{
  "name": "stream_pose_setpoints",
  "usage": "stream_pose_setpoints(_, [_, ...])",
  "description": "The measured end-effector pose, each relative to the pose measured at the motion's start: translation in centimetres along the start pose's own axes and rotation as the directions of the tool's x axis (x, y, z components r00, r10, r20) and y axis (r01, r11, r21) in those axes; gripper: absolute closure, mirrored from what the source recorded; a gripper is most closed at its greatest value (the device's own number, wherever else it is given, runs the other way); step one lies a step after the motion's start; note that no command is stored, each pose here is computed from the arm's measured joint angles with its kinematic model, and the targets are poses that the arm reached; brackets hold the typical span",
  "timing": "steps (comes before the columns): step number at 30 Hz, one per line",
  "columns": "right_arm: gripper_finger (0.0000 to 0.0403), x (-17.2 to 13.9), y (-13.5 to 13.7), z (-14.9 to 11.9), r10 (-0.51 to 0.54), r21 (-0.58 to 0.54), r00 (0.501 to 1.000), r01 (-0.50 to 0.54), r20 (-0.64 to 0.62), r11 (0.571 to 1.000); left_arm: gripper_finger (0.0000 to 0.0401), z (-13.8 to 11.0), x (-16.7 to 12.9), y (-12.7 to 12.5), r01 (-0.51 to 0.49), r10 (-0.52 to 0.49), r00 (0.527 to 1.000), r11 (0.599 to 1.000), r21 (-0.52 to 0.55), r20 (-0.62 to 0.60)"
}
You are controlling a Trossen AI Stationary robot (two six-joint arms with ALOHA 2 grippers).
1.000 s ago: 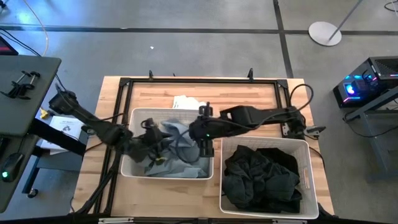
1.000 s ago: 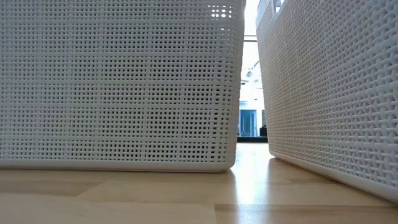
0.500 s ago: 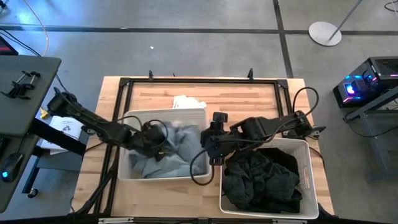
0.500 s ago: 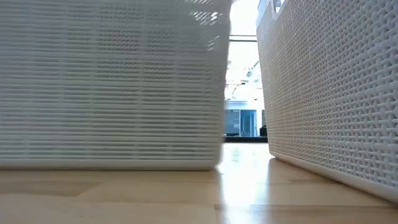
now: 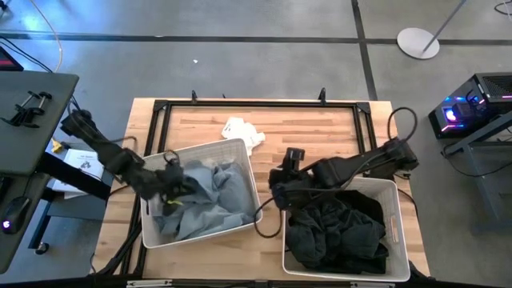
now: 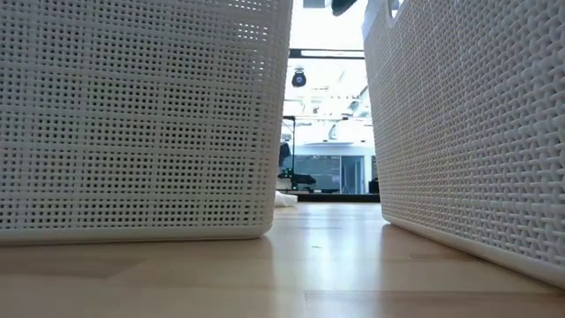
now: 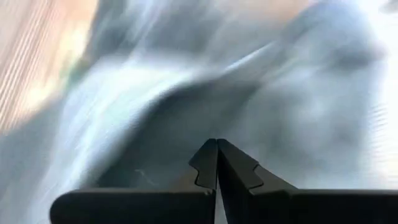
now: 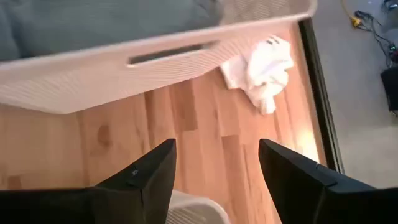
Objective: Sort clothes
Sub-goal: Put the blue pants into the left white laundry bin, then put the white shorts into the left white laundry bin
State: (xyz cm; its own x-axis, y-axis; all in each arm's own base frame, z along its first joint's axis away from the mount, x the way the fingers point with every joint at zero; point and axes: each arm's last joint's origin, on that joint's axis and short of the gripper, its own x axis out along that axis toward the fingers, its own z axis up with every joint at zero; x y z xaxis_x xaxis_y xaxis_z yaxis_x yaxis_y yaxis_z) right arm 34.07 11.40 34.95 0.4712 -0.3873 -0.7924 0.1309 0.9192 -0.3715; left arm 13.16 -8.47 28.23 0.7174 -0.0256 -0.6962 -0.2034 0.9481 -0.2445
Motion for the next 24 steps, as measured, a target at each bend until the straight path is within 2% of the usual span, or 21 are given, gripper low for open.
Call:
stream_pose_setpoints(2, [0.0183, -0.3, -0.5, -0.8, -0.020, 0.021, 1.000, 0.020, 0.020, 1.000, 0.0398, 1.8, -1.6, -0.9, 0.094, -0.099, 0.988, 0.994, 0.053, 0.114])
stream_pose_setpoints(4, [0.0183, -0.7, -1.2, -1.6, -0.082, 0.069, 0.996, 0.080, 0.040, 0.994, 0.0398, 3.8, -3.2, -1.7, 0.143, -0.179, 0.949, 0.978, 0.150, 0.260])
stream_pose_setpoints(5, [0.0183, -1.2, -1.6, -2.1, -0.119, 0.109, 0.992, 0.112, 0.053, 0.988, 0.0398, 4.8, -4.0, -2.0, 0.132, -0.197, 0.921, 0.969, 0.206, 0.335])
stream_pose_setpoints(7, [0.0183, -2.2, -2.4, -3.7, -0.186, 0.183, 0.980, 0.171, 0.066, 0.968, 0.0398, 6.7, -5.4, -2.5, 0.038, -0.191, 0.855, 0.951, 0.308, 0.483])
stream_pose_setpoints(8, [0.0183, -2.9, -2.8, -4.6, -0.216, 0.213, 0.973, 0.196, 0.076, 0.957, 0.0398, 7.6, -6.1, -2.5, -0.039, -0.155, 0.820, 0.945, 0.324, 0.551])
stream_pose_setpoints(10, [0.0183, -4.1, -3.3, -6.7, -0.250, 0.266, 0.962, 0.216, 0.105, 0.940, 0.0400, 9.5, -6.9, -2.1, -0.239, 0.003, 0.754, 0.933, 0.270, 0.657])
stream_pose_setpoints(12, [0.0183, -4.9, -3.6, -8.7, -0.237, 0.298, 0.963, 0.190, 0.129, 0.936, 0.0400, 11.6, -7.5, -1.3, -0.432, 0.179, 0.693, 0.878, 0.203, 0.699])
stream_pose_setpoints(14, [0.0183, -5.4, -4.0, -10.4, -0.217, 0.336, 0.962, 0.153, 0.163, 0.929, 0.0399, 13.5, -7.7, 0.0, -0.544, 0.293, 0.661, 0.821, 0.172, 0.690])
stream_pose_setpoints(16, [0.0183, -5.7, -4.5, -11.7, -0.205, 0.379, 0.955, 0.112, 0.214, 0.919, 0.0394, 15.5, -7.5, 1.5, -0.557, 0.322, 0.676, 0.812, 0.173, 0.663])
stream_pose_setpoints(19, [0.0183, -5.4, -4.9, -12.9, -0.186, 0.406, 0.946, 0.065, 0.266, 0.912, 0.0378, 18.1, -6.1, 4.5, -0.543, 0.365, 0.729, 0.824, 0.163, 0.579])
stream_pose_setpoints(22, [0.0183, -5.2, -5.1, -13.6, -0.175, 0.416, 0.937, 0.035, 0.303, 0.909, 0.0354, 20.1, -3.5, 8.3, -0.538, 0.443, 0.792, 0.832, 0.138, 0.420])
stream_pose_setpoints(24, [0.0183, -5.0, -5.2, -13.7, -0.175, 0.420, 0.932, 0.027, 0.318, 0.907, 0.0337, 21.0, -1.8, 11.1, -0.550, 0.503, 0.812, 0.829, 0.103, 0.296])
